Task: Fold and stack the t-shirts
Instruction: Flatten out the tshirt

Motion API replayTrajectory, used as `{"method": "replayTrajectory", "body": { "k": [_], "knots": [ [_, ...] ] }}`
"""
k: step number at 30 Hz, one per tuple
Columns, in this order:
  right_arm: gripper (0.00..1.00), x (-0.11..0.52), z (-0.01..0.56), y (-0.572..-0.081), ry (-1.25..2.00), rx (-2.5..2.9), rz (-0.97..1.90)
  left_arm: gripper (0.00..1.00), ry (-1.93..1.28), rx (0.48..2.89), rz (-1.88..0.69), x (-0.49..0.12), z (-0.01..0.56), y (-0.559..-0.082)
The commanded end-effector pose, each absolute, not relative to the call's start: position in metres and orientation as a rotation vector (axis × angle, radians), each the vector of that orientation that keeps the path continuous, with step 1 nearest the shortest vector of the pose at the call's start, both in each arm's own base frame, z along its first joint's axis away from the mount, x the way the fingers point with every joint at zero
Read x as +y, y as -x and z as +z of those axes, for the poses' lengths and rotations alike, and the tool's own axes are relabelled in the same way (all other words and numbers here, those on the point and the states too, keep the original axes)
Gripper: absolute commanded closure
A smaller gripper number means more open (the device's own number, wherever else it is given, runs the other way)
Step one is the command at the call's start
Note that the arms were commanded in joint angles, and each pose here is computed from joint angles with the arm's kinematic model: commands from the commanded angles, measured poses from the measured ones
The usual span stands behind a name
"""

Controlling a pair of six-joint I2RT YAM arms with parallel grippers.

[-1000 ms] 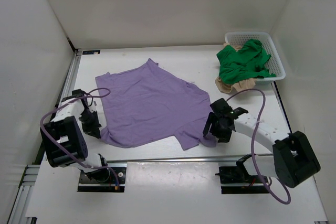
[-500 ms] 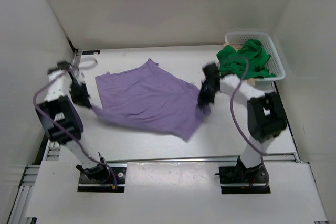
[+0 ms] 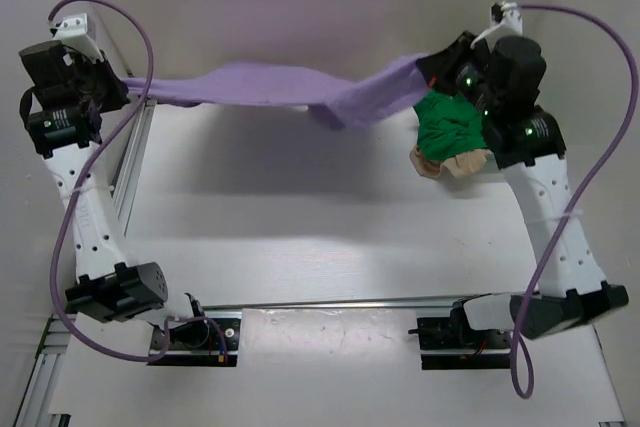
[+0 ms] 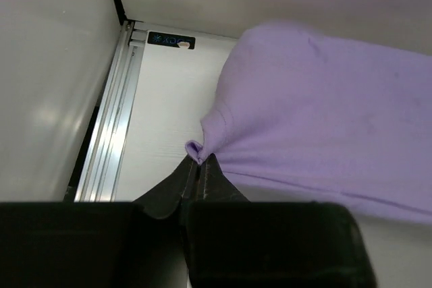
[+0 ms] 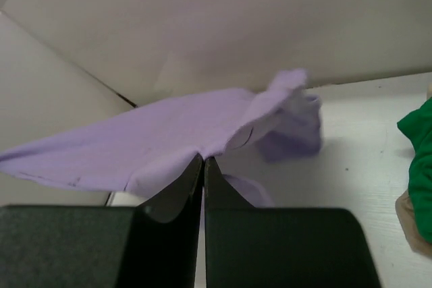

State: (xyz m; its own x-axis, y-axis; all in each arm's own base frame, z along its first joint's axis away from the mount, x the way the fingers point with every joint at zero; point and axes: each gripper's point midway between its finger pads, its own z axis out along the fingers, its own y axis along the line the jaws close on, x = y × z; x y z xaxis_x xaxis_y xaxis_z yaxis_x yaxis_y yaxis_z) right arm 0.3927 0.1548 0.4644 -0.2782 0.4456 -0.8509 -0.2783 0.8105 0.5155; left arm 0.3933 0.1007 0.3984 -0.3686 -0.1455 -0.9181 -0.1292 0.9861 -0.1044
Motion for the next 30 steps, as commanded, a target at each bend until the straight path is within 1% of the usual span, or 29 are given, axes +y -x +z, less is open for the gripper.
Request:
{"method": "replayTrajectory", "body": {
  "k": [1,2,3,5,6,8,9,10,12,13,15,16,20,23,25,30],
  "knots": [
    [1.0,0.154,0.364,-0.395,-0.143,1.939,0.581,0.89,0.29,2.178,-0.021,0.112,0.319,-0.39],
    [1.0,0.152,0.348,-0.387,-0.168,1.968,0.56,0.89,0.306,2.206,-0.014,0.112,0.31,-0.383],
    [1.0,0.15,0.314,-0.367,-0.164,2.035,0.547,0.89,0.329,2.258,-0.009,0.11,0.291,-0.371],
    [1.0,0.145,0.277,-0.346,-0.212,2.101,0.526,0.89,0.375,2.318,0.047,0.116,0.267,-0.355],
    [1.0,0.143,0.242,-0.323,-0.219,2.167,0.51,0.89,0.401,2.385,0.055,0.112,0.239,-0.337],
    [1.0,0.142,0.205,-0.299,-0.264,2.24,0.52,0.89,0.435,2.461,0.086,0.112,0.209,-0.316],
    [1.0,0.141,0.174,-0.276,-0.268,2.304,0.512,0.89,0.447,2.49,0.097,0.109,0.197,-0.303],
    [1.0,0.143,0.159,-0.264,-0.265,2.338,0.527,0.89,0.469,2.577,0.091,0.104,0.163,-0.283],
    [1.0,0.149,0.138,-0.236,-0.251,2.402,0.543,0.89,0.496,2.646,0.126,0.103,0.135,-0.262],
    [1.0,0.143,0.115,-0.222,-0.262,2.454,0.502,0.89,0.508,2.713,0.112,0.096,0.109,-0.244],
    [1.0,0.145,0.101,-0.202,-0.26,2.488,0.508,0.89,0.519,2.752,0.128,0.093,0.09,-0.226],
    [1.0,0.142,0.085,-0.191,-0.259,2.525,0.493,0.89,0.548,2.803,0.136,0.091,0.072,-0.21],
    [1.0,0.147,0.067,-0.172,-0.224,2.582,0.498,0.89,0.62,2.846,0.144,0.094,0.053,-0.187],
    [1.0,0.147,0.07,-0.177,-0.22,2.572,0.468,0.89,0.641,2.845,0.146,0.095,0.052,-0.182],
    [1.0,0.145,0.077,-0.186,-0.178,2.547,0.428,0.89,0.639,2.836,0.148,0.095,0.054,-0.183],
    [1.0,0.15,0.122,-0.246,-0.129,2.455,0.366,0.89,0.607,2.758,0.067,0.098,0.08,-0.219]
  ]
}}
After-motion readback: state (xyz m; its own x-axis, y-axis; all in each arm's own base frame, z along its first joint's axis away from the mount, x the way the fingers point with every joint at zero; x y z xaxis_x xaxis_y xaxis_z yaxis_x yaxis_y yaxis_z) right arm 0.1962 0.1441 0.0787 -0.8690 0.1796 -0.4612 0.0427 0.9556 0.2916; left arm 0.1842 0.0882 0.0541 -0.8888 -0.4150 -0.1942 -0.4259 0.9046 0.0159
